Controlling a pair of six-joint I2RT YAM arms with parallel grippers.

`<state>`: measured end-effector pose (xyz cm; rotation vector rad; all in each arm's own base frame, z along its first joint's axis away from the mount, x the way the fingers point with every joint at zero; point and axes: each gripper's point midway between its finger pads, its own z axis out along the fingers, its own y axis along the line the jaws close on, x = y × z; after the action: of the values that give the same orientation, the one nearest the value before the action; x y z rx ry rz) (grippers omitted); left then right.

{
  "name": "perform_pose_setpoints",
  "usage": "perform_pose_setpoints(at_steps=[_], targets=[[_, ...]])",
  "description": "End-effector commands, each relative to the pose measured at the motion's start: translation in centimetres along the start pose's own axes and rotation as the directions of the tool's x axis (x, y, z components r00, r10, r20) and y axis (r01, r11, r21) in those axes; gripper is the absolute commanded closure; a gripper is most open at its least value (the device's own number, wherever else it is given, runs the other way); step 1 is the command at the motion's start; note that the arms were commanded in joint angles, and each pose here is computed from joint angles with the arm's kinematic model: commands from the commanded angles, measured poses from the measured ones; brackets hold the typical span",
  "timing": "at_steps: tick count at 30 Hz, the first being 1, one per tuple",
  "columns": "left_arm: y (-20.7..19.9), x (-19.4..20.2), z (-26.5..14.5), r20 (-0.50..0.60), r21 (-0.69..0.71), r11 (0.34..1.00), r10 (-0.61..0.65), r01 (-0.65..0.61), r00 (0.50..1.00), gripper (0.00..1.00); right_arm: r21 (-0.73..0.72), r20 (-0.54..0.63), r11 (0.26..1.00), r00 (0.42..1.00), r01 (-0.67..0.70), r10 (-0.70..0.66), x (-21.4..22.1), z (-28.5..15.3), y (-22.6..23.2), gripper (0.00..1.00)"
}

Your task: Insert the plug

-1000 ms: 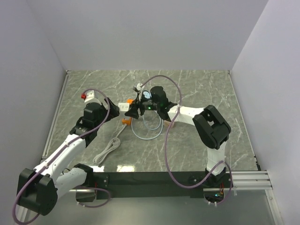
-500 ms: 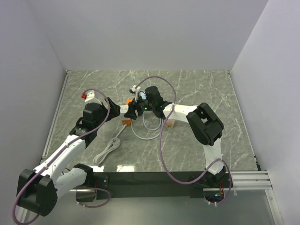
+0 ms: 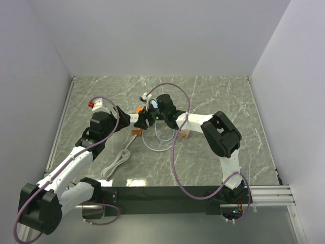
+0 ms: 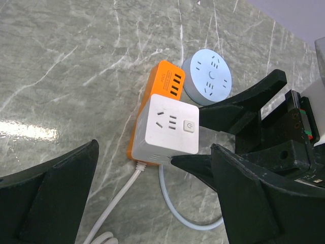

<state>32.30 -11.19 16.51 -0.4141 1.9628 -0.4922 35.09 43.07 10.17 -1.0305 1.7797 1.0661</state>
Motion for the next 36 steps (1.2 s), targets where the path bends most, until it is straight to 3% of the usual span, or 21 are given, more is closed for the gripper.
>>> perform_pose_setpoints(at_steps=[1, 29, 36], targets=[[-0.6, -0.7, 0.0, 0.025, 0.030, 0.999, -0.016, 0.015, 1.000, 0.03, 0.009, 0.063, 0.999, 0.997, 0.050, -0.050, -2.1, 0.7, 0.1, 1.00], [-0.8, 0.7, 0.6, -0.003, 0.031, 0.999, -0.015, 0.015, 1.000, 0.03, 0.096, 0.043, 0.995, 0.998, 0.034, -0.038, 0.5, -0.1, 0.0, 1.00], [-0.1, 2.9, 0.9, -0.049, -0.001, 1.000, -0.018, 0.018, 0.999, 0.04, 0.122, 0.025, 0.992, 0.999, 0.028, -0.031, 1.7, -0.4, 0.1, 1.00]])
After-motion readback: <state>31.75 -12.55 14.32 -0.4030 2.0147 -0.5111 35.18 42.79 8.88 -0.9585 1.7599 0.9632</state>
